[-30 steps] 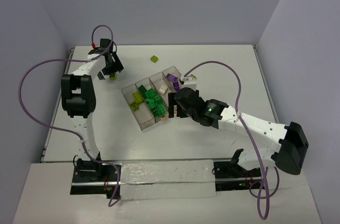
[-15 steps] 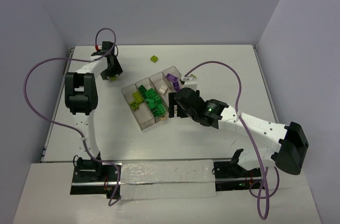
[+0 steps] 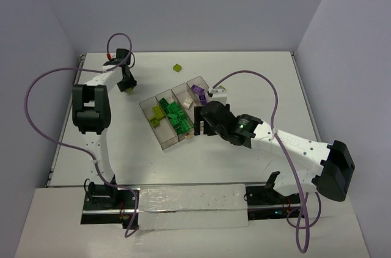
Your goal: Sort the legos into containers by color
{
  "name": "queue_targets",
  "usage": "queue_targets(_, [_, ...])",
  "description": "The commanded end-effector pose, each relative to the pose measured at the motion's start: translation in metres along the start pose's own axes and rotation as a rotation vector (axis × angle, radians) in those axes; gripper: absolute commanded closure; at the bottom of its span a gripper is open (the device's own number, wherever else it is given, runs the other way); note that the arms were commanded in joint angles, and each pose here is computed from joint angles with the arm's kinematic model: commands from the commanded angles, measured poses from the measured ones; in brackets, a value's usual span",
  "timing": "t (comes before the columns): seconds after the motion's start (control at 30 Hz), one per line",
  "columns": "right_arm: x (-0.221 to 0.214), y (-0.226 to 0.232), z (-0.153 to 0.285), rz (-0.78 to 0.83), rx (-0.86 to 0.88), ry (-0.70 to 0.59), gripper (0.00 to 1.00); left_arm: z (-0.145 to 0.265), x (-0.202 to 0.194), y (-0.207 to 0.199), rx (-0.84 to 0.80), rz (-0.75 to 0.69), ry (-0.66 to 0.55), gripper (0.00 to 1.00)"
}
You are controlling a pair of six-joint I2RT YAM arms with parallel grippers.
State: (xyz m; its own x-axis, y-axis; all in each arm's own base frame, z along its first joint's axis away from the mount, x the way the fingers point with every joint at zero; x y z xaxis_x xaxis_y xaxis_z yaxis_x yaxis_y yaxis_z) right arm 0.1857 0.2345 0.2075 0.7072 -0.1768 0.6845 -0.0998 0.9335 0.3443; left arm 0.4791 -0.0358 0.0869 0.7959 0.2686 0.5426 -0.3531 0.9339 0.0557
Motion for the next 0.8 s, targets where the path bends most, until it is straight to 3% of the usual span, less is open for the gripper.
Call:
queue_targets(0.0, [0.011, 0.009, 0.006, -0.017, 0.011, -0.037, 0.13, 0.084, 0.030, 0.009, -0.082, 0.102, -0.147, 1.00])
queue_targets(0.17, [0.009, 0.011, 0.005, -0.017, 0.020, -0.034, 0.13, 0.140, -0.005, 0.008, -0.123, 0.075, -0.169, 1.00])
queue_targets(0.33, [0.008, 0.014, 0.007, -0.017, 0.033, -0.031, 0.13, 0.175, -0.068, -0.007, -0.155, -0.007, -0.157, 1.00])
queue_targets(0.5, [0.007, 0.014, 0.008, -0.020, 0.033, -0.034, 0.13, 0.186, -0.132, -0.013, -0.212, -0.051, -0.078, 1.00])
queue_targets(0.77, [0.005, 0.014, 0.007, -0.013, 0.034, -0.028, 0.13, 0.205, -0.166, -0.024, -0.330, -0.058, -0.050, 1.00])
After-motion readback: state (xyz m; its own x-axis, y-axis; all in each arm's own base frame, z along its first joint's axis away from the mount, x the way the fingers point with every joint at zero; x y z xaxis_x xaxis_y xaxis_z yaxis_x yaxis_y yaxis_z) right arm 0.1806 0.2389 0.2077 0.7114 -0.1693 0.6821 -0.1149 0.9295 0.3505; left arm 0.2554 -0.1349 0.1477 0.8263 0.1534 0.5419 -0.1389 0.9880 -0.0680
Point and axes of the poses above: each gripper's point midway between its finger pads, its own z axis back along the fingers, its own y axis along the line the jaws close on, x = y × z, the point moved 7 cm from there along z, back along the fingers, and after that the axes turned 8 degrees about -z, right-handed, at the moved point
